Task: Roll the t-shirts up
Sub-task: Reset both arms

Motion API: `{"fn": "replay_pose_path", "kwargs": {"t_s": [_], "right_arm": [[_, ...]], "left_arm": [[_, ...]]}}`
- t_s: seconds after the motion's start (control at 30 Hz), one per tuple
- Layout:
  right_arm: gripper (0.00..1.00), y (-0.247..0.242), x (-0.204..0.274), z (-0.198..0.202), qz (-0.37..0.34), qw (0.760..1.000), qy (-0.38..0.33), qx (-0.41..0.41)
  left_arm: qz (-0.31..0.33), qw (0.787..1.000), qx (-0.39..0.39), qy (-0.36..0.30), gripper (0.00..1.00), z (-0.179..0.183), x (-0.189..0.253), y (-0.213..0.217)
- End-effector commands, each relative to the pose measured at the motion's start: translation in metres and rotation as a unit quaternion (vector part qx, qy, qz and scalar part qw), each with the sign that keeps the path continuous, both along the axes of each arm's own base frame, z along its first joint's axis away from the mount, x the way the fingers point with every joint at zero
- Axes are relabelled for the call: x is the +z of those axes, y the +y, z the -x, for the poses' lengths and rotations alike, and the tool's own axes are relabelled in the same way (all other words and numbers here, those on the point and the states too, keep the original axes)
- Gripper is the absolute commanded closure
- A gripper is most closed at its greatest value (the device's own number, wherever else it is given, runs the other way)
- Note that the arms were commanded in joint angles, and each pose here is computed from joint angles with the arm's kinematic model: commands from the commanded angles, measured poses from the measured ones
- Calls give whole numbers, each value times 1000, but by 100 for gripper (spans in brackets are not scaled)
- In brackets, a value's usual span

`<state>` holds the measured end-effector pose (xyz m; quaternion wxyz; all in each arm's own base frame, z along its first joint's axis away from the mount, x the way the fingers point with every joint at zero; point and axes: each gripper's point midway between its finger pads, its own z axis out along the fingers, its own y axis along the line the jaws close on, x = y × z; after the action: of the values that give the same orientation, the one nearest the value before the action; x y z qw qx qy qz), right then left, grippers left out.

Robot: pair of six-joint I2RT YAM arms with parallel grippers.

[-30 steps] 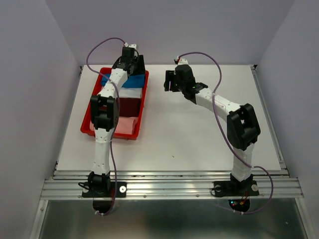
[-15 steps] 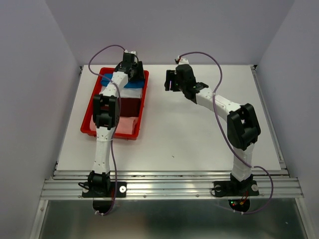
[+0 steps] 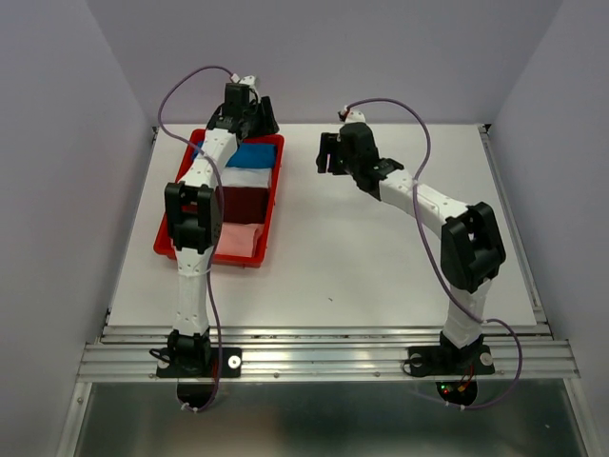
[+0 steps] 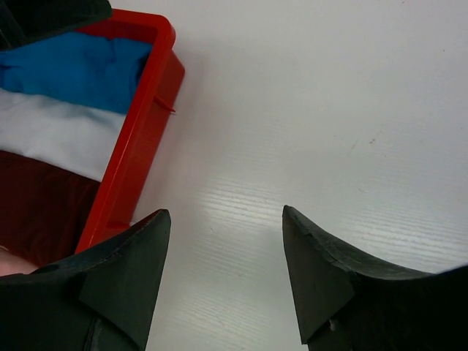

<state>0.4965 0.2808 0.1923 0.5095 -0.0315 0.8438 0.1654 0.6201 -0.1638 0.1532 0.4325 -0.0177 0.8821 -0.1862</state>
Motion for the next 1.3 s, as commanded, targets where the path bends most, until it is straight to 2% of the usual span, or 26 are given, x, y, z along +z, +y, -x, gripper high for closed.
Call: {"fn": "replay_pose_path", "kwargs": {"t_s": [0.0, 0.23, 0.57, 0.8, 0.93, 1.17, 1.27], "right_arm": [[32, -7, 29, 4, -20, 999, -24, -8], [31, -15, 27, 14, -13, 1000, -22, -11], [30, -20, 29, 15, -5, 1000, -26, -16], [30, -19, 32, 15, -7, 999, -28, -15], [30, -20, 35, 17, -8, 999, -29, -15], [30, -24, 46, 22, -16, 999, -36, -20], [24, -30, 45, 26, -14, 999, -31, -31]], "left_arm": [[55, 997, -37, -26, 36, 4, 30, -20], [117, 992, -55, -13, 38, -2, 9, -40], [115, 993, -33, 23, 39, -3, -28, -37], [126, 990, -49, 40, 39, -1, -40, -44], [135, 989, -59, 12, 40, -3, -10, -47], [142, 985, -81, -64, 39, 2, 78, -48], [141, 982, -89, -92, 39, 12, 115, -47]]}}
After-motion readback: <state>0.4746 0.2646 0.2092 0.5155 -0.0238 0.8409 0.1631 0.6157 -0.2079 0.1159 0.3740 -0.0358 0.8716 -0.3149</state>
